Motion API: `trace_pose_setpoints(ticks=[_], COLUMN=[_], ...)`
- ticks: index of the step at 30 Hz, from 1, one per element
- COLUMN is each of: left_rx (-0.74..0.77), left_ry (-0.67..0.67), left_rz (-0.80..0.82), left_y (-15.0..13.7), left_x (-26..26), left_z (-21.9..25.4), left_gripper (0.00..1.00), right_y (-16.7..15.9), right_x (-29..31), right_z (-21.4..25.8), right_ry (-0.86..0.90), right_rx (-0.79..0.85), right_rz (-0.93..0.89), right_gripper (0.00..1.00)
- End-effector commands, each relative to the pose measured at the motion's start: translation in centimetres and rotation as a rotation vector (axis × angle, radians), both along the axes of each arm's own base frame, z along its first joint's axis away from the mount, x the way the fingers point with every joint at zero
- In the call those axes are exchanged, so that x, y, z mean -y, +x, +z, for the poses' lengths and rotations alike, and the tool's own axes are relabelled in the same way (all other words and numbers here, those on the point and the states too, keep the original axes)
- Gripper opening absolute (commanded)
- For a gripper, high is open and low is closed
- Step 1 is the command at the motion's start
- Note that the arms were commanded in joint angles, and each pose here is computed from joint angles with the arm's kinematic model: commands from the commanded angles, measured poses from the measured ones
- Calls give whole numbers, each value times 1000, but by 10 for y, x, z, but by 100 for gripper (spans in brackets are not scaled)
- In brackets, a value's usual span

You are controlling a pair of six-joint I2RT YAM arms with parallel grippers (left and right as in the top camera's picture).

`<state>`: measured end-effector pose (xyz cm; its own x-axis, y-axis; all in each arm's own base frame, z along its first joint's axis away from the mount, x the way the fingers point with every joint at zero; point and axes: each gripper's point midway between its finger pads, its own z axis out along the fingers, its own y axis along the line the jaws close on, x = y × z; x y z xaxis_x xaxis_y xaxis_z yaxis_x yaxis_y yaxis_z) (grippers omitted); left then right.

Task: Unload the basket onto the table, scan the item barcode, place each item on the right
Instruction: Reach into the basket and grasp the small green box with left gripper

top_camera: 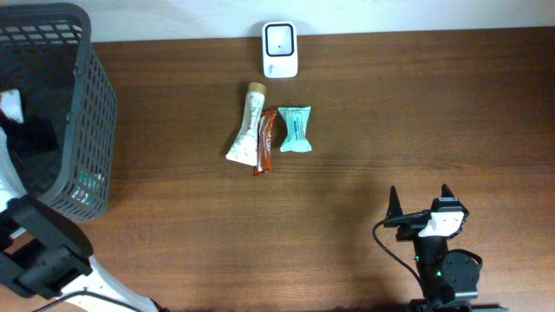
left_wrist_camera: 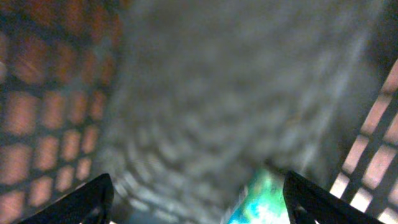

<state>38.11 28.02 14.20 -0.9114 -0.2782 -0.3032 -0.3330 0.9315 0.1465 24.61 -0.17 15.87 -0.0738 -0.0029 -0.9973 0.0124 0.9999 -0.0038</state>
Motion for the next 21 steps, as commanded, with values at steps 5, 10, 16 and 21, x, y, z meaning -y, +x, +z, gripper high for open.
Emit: trace_pose_setpoints(ticks=[5, 10, 16, 21], left_rx=[-211, -238, -224, -230], left_ry=[-180, -192, -263, -376], left_rz=[-212, -259, -268, -275], left_y=[-54, -61, -60, -77], left_x=[44, 49, 62, 90], left_z=[-78, -87, -97, -128], left_gripper=[92, 80, 60, 49], right_y=[0, 0, 0, 0], right_x=[4, 3, 4, 4], right_z=[-3, -3, -3, -3], right_ry=[2, 3, 2, 2], right_rx=[-4, -4, -4, -4], right_rz=[-18, -17, -18, -18], right_gripper=[99, 98, 99, 99])
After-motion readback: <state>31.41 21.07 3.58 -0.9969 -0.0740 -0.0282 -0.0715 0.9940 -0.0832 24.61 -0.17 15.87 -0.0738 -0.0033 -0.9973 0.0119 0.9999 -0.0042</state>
